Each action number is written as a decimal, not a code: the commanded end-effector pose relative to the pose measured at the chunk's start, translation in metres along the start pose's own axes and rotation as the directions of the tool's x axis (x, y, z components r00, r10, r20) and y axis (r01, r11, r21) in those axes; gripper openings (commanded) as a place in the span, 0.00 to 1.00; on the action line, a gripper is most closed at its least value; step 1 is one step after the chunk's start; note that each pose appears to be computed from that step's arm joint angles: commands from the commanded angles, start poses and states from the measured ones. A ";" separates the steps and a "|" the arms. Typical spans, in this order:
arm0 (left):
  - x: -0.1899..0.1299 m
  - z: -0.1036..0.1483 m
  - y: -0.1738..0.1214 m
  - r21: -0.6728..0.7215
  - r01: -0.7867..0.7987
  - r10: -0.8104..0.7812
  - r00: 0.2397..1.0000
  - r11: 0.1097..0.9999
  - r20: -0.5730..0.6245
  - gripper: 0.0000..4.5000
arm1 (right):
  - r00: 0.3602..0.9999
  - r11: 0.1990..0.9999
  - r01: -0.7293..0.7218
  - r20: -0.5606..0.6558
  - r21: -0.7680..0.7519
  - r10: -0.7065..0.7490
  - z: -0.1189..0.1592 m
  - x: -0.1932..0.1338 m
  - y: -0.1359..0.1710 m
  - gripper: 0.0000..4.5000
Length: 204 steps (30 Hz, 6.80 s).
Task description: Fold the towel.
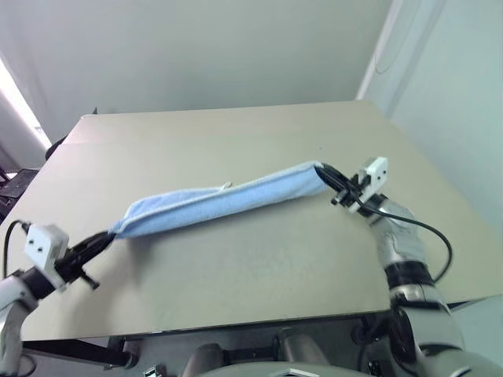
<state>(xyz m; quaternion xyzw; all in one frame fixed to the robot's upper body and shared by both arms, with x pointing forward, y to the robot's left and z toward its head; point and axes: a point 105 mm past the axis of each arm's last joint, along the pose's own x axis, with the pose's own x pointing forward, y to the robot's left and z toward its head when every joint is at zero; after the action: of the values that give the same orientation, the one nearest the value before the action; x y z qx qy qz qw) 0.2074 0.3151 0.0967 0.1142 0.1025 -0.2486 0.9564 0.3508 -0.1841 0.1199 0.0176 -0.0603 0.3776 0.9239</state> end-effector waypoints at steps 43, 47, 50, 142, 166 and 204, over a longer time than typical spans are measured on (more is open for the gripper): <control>0.070 -0.017 0.046 -0.124 0.008 -0.014 0.998 0.992 -0.053 0.40 | 0.959 0.984 0.148 -0.256 0.096 -0.119 -0.050 0.009 0.009 0.39; 0.071 -0.010 0.056 -0.158 -0.057 0.054 0.998 0.986 -0.023 0.72 | 0.969 0.987 0.129 -0.225 0.095 -0.104 -0.045 0.014 0.013 0.72; 0.063 0.011 0.072 -0.147 -0.140 0.151 0.986 0.979 0.068 0.88 | 0.968 0.983 0.162 -0.209 0.089 -0.141 -0.035 0.012 0.003 0.96; 0.074 0.018 -0.068 0.142 0.264 -0.265 0.964 0.954 -0.017 0.88 | 0.546 0.871 -0.223 -0.684 0.438 0.483 0.040 -0.057 0.044 0.00; 0.073 0.015 -0.068 0.147 0.253 -0.250 0.967 0.956 -0.038 0.88 | 0.436 0.685 -0.539 -0.534 0.489 0.724 -0.022 0.020 0.132 0.00; 0.052 0.018 -0.037 0.065 0.112 -0.113 0.994 0.992 0.010 0.88 | 0.611 0.779 -0.543 -0.489 0.313 0.622 -0.083 0.046 0.143 0.94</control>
<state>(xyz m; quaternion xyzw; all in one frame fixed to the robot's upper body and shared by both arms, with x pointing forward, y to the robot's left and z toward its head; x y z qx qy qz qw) 0.2350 0.2494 0.0840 0.1341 0.1081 -0.3145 0.9335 0.2922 -0.0404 0.0384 -0.0598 0.2429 0.6446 0.7224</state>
